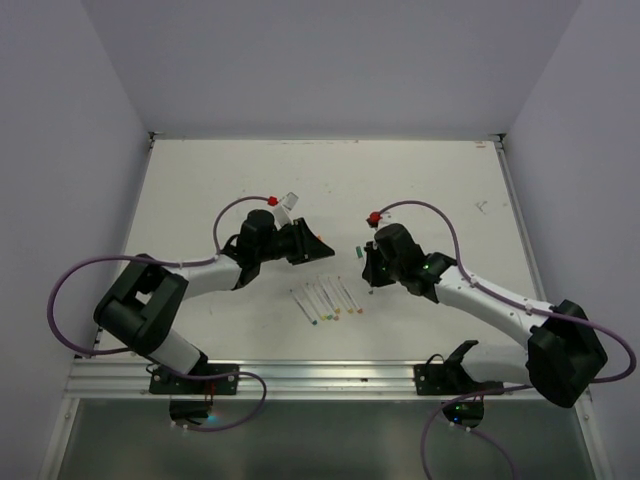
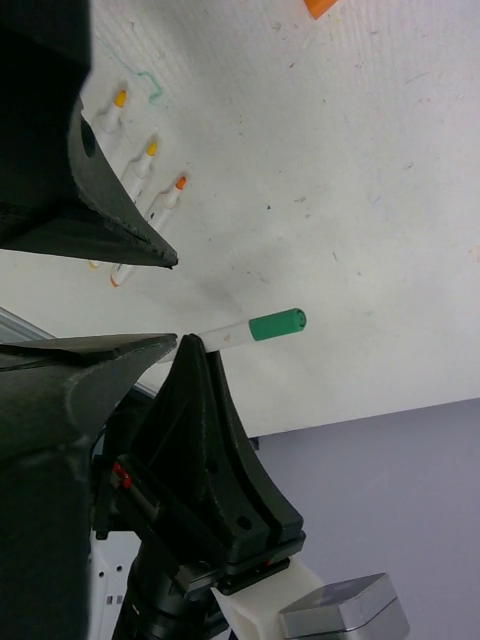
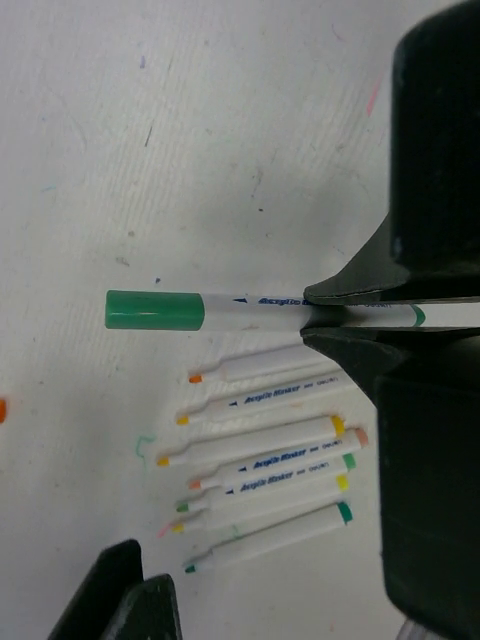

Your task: Open the pen caps

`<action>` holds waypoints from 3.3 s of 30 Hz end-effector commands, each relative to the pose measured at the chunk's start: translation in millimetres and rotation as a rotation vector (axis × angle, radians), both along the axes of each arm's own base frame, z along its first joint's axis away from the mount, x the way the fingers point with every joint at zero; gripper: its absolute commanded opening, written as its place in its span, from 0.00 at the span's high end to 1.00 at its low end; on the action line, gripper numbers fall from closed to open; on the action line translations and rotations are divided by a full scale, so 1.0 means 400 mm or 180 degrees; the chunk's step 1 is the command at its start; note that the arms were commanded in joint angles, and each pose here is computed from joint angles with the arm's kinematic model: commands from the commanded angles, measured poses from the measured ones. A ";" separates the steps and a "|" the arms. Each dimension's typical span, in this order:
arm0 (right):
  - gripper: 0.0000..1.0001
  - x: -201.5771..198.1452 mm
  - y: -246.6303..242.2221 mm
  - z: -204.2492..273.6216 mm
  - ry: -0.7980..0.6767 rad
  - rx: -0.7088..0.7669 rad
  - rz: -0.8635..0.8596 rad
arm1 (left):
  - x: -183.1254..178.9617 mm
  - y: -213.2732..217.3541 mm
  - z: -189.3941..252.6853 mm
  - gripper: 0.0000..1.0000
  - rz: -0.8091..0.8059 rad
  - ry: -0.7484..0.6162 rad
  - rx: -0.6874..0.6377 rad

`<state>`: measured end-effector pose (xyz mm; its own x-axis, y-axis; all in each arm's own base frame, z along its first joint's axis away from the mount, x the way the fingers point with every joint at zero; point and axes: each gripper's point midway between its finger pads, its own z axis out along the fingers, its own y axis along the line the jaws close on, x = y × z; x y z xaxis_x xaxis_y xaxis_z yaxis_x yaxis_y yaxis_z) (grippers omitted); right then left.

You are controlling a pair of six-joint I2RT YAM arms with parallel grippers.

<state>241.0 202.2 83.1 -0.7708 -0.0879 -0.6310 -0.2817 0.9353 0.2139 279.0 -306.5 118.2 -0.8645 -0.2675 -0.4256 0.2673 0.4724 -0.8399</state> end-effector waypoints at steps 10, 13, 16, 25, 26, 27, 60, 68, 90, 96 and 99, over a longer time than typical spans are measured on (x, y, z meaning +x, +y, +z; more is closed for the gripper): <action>1.00 -0.053 0.141 0.082 -0.0074 0.0628 0.0553 | 0.006 -0.021 0.043 0.64 -0.0046 -0.0096 -0.0224; 1.00 -0.062 0.167 0.080 -0.0062 0.0619 0.0627 | 0.008 -0.023 0.042 0.62 -0.0039 -0.0085 -0.0238; 1.00 -0.067 0.192 0.085 -0.0075 0.0635 0.0687 | 0.008 -0.030 0.048 0.62 -0.0050 -0.0102 -0.0246; 1.00 -0.052 0.218 0.106 -0.0161 0.0703 0.0636 | -0.004 -0.031 0.036 0.61 -0.0072 -0.0088 -0.0209; 1.00 -0.052 0.219 0.109 -0.0172 0.0713 0.0636 | -0.003 -0.031 0.038 0.60 -0.0069 -0.0097 -0.0208; 1.00 -0.054 0.220 0.113 -0.0179 0.0726 0.0644 | -0.003 -0.029 0.034 0.59 -0.0064 -0.0095 -0.0189; 1.00 -0.032 0.233 0.107 -0.0213 0.0630 0.0554 | -0.002 -0.026 0.029 1.00 -0.0047 -0.0114 -0.0103; 1.00 -0.102 0.224 0.002 -0.0046 0.0131 0.0636 | 0.073 0.013 -0.001 1.00 0.0521 0.0092 0.0165; 1.00 -0.171 0.133 0.017 -0.0234 -0.0315 0.0490 | 0.227 0.128 0.103 1.00 0.1113 -0.0222 0.0343; 1.00 -0.088 0.055 -0.015 -0.0105 -0.0617 0.0186 | 0.244 0.083 0.082 1.00 0.0866 -0.0269 0.0587; 1.00 -0.055 0.017 -0.033 -0.0094 -0.0699 0.0081 | 0.250 0.048 0.057 1.00 0.0787 -0.0260 0.0779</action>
